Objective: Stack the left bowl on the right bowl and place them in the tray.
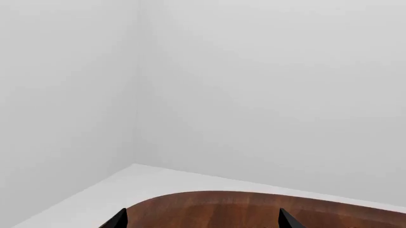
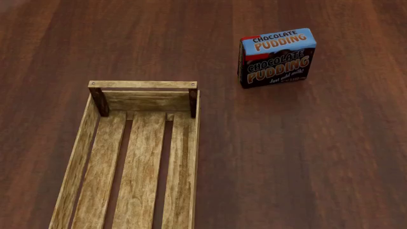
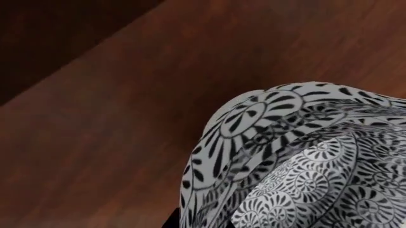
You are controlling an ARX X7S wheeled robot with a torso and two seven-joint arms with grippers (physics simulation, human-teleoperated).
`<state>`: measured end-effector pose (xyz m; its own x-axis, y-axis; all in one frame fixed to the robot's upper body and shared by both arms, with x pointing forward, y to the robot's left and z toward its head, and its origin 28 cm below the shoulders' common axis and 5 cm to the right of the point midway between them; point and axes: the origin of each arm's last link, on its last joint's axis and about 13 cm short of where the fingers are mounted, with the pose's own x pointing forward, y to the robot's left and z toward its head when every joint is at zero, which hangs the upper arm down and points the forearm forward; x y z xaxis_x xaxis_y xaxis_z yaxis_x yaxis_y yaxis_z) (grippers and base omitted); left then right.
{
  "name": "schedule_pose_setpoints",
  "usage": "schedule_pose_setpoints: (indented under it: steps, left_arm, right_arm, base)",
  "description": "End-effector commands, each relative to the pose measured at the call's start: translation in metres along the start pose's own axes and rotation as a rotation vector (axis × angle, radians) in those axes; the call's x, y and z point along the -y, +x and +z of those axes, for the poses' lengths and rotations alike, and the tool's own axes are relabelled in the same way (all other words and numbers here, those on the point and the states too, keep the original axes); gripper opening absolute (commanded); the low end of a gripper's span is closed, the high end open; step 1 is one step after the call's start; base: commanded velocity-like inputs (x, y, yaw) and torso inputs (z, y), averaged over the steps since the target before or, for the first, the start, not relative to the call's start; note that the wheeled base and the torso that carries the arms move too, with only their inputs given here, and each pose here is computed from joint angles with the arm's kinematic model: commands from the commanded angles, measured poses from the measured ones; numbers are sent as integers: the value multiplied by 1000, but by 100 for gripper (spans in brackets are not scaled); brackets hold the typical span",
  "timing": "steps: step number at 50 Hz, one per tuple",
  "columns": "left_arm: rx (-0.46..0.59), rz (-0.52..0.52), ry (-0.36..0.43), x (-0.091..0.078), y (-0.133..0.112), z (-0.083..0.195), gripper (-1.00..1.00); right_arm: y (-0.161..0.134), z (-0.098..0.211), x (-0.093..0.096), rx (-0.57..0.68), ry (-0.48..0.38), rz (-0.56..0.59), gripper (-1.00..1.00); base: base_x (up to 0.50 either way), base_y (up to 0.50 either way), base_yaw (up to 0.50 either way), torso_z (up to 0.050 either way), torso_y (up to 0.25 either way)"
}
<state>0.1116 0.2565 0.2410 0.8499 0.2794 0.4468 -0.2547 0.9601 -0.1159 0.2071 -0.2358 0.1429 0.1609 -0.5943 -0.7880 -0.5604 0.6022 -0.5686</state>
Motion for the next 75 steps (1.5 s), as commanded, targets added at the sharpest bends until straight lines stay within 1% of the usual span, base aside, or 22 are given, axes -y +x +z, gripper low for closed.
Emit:
schedule_pose_setpoints:
  steps: [1, 2, 4, 10, 15, 22, 30, 35, 39, 40, 41, 42, 44, 46, 54, 56, 58, 64, 69, 72, 74, 75]
  left_arm:
    - [-3, -2, -1, 0, 0, 0, 100]
    - [-4, -1, -1, 0, 0, 0, 100]
    - [-4, 0, -3, 0, -1, 0, 100]
    - [-1, 0, -7, 0, -1, 0, 100]
    - [1, 1, -10, 0, -2, -1, 100]
    - [3, 3, -19, 0, -4, -1, 100]
    - [4, 6, -21, 0, -5, -2, 100]
    - [6, 8, -23, 0, -4, -1, 100]
    - [13, 10, -25, 0, -4, -1, 100]
    - [13, 10, -25, 0, -4, -1, 100]
    - [14, 10, -25, 0, -4, -1, 100]
    - [14, 11, -25, 0, -4, -1, 100]
    - [16, 11, -26, 0, -4, -1, 100]
    - [17, 12, -26, 0, -4, 0, 100]
    - [17, 13, -30, 0, -4, -1, 100]
    - [18, 10, -31, 0, -4, 0, 100]
    - [21, 9, -32, 0, -3, 0, 100]
    - [24, 11, -33, 0, -4, 0, 100]
    - [23, 14, -33, 0, -5, -1, 100]
    - [23, 14, -35, 0, -5, -1, 100]
    - [26, 14, -35, 0, -5, -1, 100]
    - [26, 14, -36, 0, -5, -1, 100]
  right_arm:
    - [1, -3, 0, -16, -8, -1, -100]
    - [0, -5, 1, -34, -29, -19, -100]
    - [-3, -6, 2, -17, -8, -14, -100]
    - [-14, -15, 7, -16, -2, -39, -100]
    - [-27, -22, 13, -12, -11, -72, -100]
    - [-46, -23, 21, 11, -22, -122, -100]
    - [-63, -22, 29, 43, -49, -158, -100]
    - [-81, -23, 39, 72, -84, -199, -100]
    - [-99, -20, 51, 116, -134, -267, -100]
    - [-102, -19, 52, 132, -156, -277, -100]
    - [-106, -18, 55, 144, -158, -293, -100]
    - [-111, -16, 58, 158, -190, -307, -100]
    - [-116, -14, 61, 174, -202, -333, -100]
    - [-123, -12, 64, 187, -238, -348, -100]
    - [-156, 5, 79, 277, -370, -439, -100]
    - [-164, 10, 83, 302, -385, -459, -100]
    - [-172, 16, 87, 316, -427, -477, -100]
    - [-191, 25, 99, 337, -468, -524, -100]
    - [-200, 32, 103, 368, -500, -561, -100]
    - [-205, 35, 105, 377, -518, -555, -100]
    - [-211, 41, 108, 399, -547, -578, -100]
    - [-213, 43, 109, 398, -548, -580, -100]
  base:
    - [0, 0, 0, 0, 0]
    - [0, 0, 0, 0, 0]
    - [0, 0, 0, 0, 0]
    - [0, 0, 0, 0, 0]
    - [0, 0, 0, 0, 0]
    - [0, 0, 0, 0, 0]
    - [0, 0, 0, 0, 0]
    - [0, 0, 0, 0, 0]
    - [0, 0, 0, 0, 0]
    - [0, 0, 0, 0, 0]
    - [0, 0, 0, 0, 0]
    - [0, 0, 0, 0, 0]
    - [0, 0, 0, 0, 0]
    - [0, 0, 0, 0, 0]
    - [0, 0, 0, 0, 0]
    - [0, 0, 0, 0, 0]
    - [0, 0, 0, 0, 0]
    - [0, 0, 0, 0, 0]
    - [0, 0, 0, 0, 3]
    - [0, 0, 0, 0, 0]
    - [0, 0, 0, 0, 0]
    - [0, 0, 0, 0, 0]
